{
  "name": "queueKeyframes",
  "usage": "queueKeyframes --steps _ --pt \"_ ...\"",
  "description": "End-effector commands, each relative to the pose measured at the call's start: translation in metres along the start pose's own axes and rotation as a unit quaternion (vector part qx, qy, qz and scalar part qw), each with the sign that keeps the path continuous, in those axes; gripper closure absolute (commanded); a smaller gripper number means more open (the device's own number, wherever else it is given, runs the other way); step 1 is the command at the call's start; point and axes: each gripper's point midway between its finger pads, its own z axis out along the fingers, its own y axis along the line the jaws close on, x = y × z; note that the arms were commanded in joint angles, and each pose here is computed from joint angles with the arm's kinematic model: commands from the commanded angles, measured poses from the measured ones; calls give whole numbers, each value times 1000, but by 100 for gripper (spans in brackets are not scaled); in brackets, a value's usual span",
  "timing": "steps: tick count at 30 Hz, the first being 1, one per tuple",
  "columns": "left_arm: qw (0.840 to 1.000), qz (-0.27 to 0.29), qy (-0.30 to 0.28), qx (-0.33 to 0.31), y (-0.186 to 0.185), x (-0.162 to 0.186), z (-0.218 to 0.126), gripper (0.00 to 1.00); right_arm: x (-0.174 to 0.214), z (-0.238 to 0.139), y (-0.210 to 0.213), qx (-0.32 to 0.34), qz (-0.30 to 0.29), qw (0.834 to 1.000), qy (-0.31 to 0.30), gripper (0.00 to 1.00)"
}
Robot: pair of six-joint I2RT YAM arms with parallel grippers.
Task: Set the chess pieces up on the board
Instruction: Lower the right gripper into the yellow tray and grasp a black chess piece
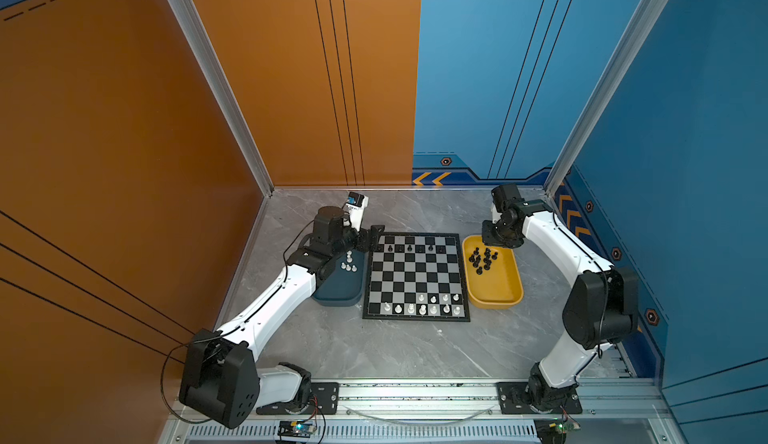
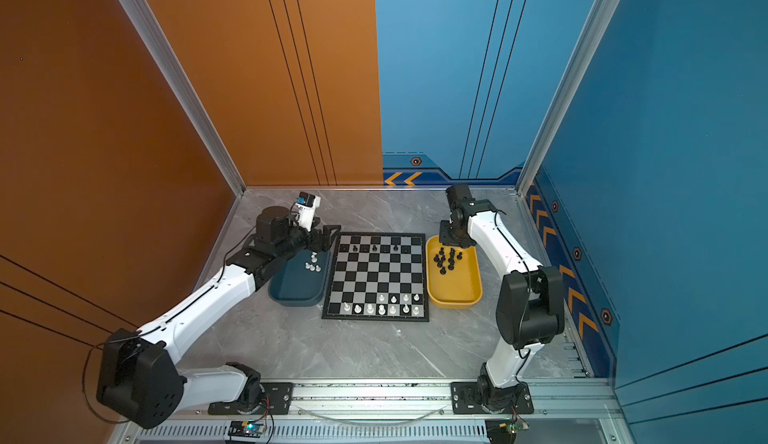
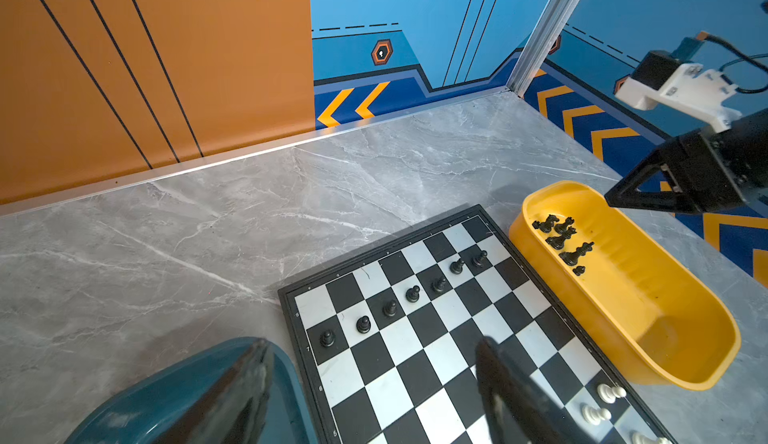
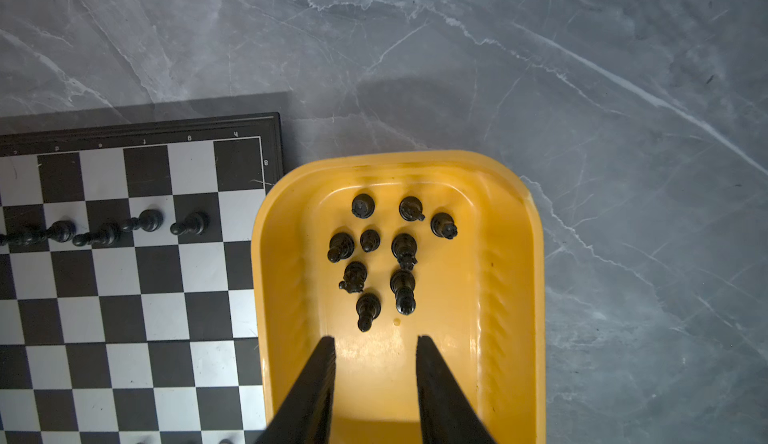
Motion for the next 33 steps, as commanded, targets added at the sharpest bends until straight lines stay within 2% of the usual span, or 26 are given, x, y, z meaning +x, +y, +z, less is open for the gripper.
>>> queueKeyframes --steps 1,7,33 --pt "1000 11 -21 5 -7 -20 -6 22 -2 7 0 -2 -4 1000 12 67" --pt "1000 14 -23 5 -9 -21 -7 22 -3 25 9 -16 -3 1000 23 71" --pt "1000 21 -5 16 -18 -14 3 25 -12 72 22 -19 -11 999 43 76"
